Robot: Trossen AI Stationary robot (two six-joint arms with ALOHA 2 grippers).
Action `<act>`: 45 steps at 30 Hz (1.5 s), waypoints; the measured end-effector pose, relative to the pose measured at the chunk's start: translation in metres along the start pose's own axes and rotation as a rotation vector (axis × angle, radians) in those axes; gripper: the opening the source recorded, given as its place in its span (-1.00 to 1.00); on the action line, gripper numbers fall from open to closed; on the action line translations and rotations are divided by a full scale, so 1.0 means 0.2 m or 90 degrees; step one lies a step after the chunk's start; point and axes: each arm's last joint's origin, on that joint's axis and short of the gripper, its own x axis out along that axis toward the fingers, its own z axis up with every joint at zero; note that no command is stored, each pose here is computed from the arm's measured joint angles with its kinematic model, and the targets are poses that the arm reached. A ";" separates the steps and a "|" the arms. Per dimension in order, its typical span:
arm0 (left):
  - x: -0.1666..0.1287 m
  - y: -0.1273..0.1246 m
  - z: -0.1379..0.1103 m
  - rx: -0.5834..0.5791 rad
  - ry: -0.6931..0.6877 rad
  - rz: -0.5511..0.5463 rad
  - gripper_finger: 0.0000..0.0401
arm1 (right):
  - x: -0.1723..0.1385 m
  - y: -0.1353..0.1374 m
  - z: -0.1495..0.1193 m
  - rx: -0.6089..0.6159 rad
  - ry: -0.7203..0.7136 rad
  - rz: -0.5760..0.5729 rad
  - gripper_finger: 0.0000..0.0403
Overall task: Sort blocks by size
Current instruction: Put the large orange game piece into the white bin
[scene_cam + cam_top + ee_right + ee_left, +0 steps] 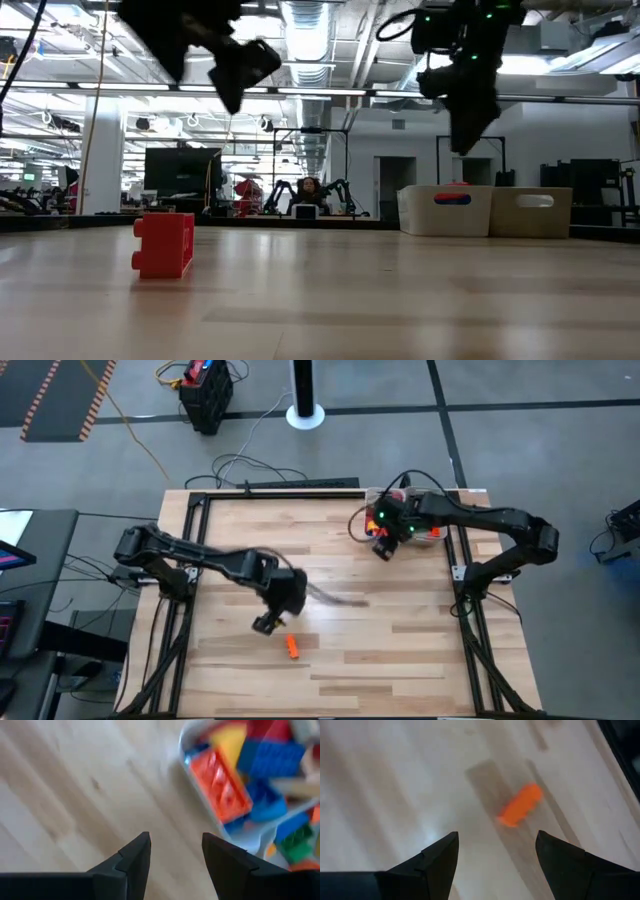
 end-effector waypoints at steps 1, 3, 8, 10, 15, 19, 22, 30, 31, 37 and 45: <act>0.02 -0.03 0.00 0.033 0.002 -0.007 0.28 | 0.00 0.01 -0.02 -0.011 0.021 -0.004 0.03; 0.07 -0.07 -0.02 0.089 -0.002 -0.016 0.28 | -0.01 0.03 -0.06 -0.030 0.067 -0.019 0.03; 0.16 -0.10 -0.03 0.184 -0.049 -0.006 0.28 | -0.03 0.06 -0.16 -0.043 0.155 -0.088 0.03; 0.20 -0.11 -0.05 0.210 -0.066 -0.005 0.28 | -0.04 0.07 -0.18 -0.039 0.171 -0.098 0.03; 0.26 -0.13 -0.07 0.229 -0.112 -0.012 0.28 | -0.04 0.13 -0.20 -0.063 0.167 -0.093 0.03; 0.31 -0.14 -0.10 0.239 -0.137 -0.008 0.28 | -0.04 0.14 -0.20 -0.062 0.158 -0.094 0.03; 0.36 -0.15 -0.15 0.236 -0.140 -0.011 0.28 | -0.04 0.14 -0.20 -0.062 0.156 -0.103 0.03; 0.43 -0.20 -0.21 0.230 -0.156 0.005 0.28 | -0.04 0.14 -0.18 -0.099 0.126 -0.086 0.03; 0.43 -0.20 -0.20 0.232 -0.161 0.012 0.28 | -0.03 0.15 -0.17 -0.102 0.120 -0.083 0.03; 0.46 -0.20 -0.21 0.208 -0.154 0.001 0.28 | -0.04 0.16 -0.15 -0.107 0.094 -0.072 0.03; 0.58 -0.20 -0.21 0.213 -0.151 -0.026 0.27 | -0.10 0.17 -0.10 -0.094 0.061 -0.060 0.03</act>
